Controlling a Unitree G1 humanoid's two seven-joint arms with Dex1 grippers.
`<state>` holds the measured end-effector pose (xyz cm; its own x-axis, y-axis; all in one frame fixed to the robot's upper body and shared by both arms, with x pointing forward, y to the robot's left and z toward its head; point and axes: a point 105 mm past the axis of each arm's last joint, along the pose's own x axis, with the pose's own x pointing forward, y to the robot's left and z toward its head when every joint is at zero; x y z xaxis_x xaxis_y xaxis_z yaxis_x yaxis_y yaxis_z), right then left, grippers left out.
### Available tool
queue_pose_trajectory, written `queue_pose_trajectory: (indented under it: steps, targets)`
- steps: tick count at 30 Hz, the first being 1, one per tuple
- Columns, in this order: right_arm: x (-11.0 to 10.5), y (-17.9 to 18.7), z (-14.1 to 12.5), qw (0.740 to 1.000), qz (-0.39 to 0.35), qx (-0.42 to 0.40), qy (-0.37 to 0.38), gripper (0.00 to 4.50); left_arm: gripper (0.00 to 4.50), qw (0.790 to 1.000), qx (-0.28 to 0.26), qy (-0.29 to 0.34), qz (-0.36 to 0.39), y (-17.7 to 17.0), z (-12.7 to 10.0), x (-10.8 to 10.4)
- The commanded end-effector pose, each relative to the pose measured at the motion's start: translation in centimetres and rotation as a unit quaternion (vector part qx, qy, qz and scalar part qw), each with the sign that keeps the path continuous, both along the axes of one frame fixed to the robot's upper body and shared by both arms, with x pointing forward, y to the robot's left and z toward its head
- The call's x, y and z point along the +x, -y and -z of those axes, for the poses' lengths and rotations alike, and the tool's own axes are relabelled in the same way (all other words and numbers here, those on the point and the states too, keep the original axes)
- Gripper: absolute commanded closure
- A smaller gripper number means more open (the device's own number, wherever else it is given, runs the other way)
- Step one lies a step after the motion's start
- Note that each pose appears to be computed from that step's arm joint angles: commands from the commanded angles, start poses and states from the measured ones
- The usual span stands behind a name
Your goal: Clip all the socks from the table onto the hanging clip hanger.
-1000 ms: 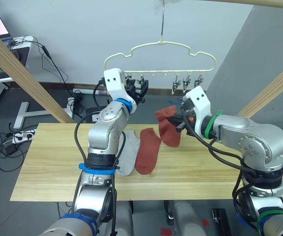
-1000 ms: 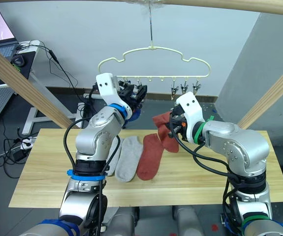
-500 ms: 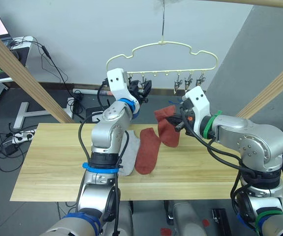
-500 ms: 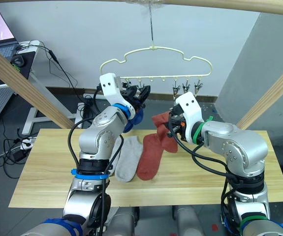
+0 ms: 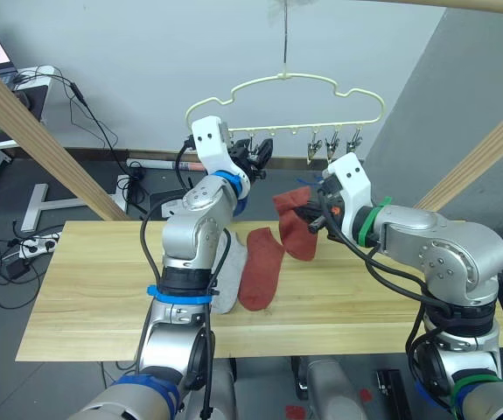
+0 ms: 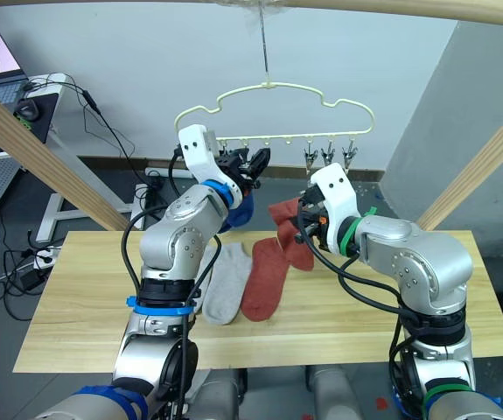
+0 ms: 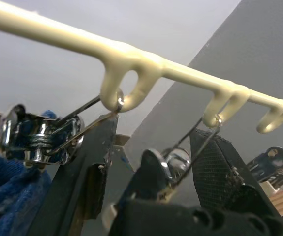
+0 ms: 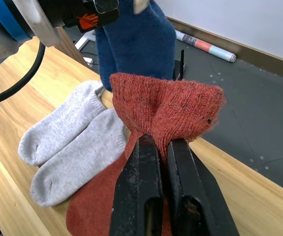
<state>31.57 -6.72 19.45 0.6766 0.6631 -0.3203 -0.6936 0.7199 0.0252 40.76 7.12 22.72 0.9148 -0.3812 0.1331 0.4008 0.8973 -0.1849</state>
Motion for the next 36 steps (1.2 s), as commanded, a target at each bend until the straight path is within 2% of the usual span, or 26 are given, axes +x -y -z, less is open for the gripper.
queue_pose_trajectory:
  steps: [1, 23, 36]
  targets:
    - [-0.5, -0.4, -1.2, 0.999, -0.013, 0.014, 0.029, 4.5, 1.86, 1.0, -0.006, 0.028, -0.001, -0.1, -1.7, -0.4]
    - [-0.2, -0.4, -1.0, 0.999, -0.009, 0.021, 0.029, 4.5, 1.86, 0.997, 0.023, 0.032, -0.064, -2.0, -1.6, 0.6]
    - [-0.3, -0.2, -1.0, 0.999, -0.001, 0.022, 0.03, 4.5, 1.86, 0.999, 0.022, 0.035, -0.013, 0.2, -1.3, 0.2]
